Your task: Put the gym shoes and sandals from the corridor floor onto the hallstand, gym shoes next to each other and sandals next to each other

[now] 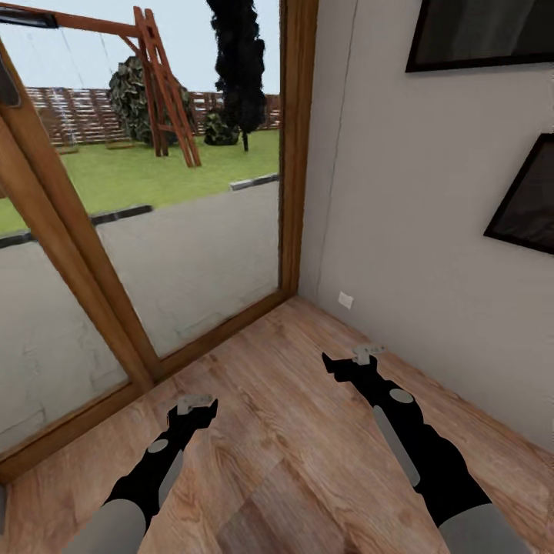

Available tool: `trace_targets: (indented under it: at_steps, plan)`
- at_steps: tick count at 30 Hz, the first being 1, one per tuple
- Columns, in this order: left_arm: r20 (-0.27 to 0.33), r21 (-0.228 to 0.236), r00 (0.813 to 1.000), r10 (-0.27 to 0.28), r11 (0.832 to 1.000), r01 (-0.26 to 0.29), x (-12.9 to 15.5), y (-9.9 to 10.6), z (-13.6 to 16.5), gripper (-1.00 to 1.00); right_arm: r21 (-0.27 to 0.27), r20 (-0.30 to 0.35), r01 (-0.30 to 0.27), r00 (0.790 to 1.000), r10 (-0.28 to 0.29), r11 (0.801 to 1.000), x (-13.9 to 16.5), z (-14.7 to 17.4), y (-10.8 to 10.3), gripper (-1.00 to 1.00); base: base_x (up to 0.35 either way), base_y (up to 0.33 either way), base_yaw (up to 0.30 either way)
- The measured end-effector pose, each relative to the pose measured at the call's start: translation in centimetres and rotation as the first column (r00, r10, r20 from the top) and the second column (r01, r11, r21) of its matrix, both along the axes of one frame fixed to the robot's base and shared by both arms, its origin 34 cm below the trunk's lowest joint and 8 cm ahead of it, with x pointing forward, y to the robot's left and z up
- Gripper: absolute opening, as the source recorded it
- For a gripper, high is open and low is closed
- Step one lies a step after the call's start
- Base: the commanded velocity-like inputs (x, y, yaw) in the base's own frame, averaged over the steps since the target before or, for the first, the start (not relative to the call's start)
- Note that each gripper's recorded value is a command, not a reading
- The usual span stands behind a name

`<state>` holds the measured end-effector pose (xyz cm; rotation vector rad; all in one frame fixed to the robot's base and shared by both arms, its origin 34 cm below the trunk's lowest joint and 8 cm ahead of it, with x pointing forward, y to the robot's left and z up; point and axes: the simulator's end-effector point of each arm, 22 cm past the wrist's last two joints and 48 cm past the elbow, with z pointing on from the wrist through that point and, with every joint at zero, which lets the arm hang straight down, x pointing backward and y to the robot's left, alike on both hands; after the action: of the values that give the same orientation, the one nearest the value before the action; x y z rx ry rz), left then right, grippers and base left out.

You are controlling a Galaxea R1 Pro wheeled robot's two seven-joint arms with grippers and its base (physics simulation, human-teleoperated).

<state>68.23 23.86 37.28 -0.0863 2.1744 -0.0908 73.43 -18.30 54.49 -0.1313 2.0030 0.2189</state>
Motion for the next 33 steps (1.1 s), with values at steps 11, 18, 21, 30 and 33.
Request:
trace_targets:
  at_steps: [11,18,21,30,33]
  plan:
    - [0.001,0.001,1.0,0.001,1.0,-0.001,0.0,0.1,0.0,1.0,-0.003,0.0,0.002,1.0,-0.002,1.0,0.0,-0.1,-0.1,1.0,0.258,0.229,-0.279]
    - [-0.003,0.001,1.0,-0.002,1.0,0.002,-0.2,0.0,-0.2,1.0,-0.007,-0.017,0.01,1.0,-0.01,1.0,-0.2,-1.0,-0.5,1.0,0.147,0.199,-0.289]
    - [-0.003,0.0,1.0,-0.003,1.0,0.003,-0.2,-0.1,-0.3,1.0,-0.018,-0.031,0.018,0.999,-0.019,1.0,-0.4,-1.9,-1.0,1.0,0.027,0.049,-0.296]
    - [-0.025,0.021,1.0,-0.006,1.0,0.006,-2.6,0.6,-1.9,1.0,-0.159,-0.064,0.22,0.971,-0.232,0.962,-4.8,-13.3,-10.8,1.0,0.003,0.006,-0.297]
    - [-0.007,0.038,1.0,-0.002,0.999,0.002,-3.9,1.3,-2.4,1.0,-0.196,-0.074,0.26,0.958,-0.278,0.946,-7.0,-16.0,-13.1,1.0,0.0,0.0,-0.297]
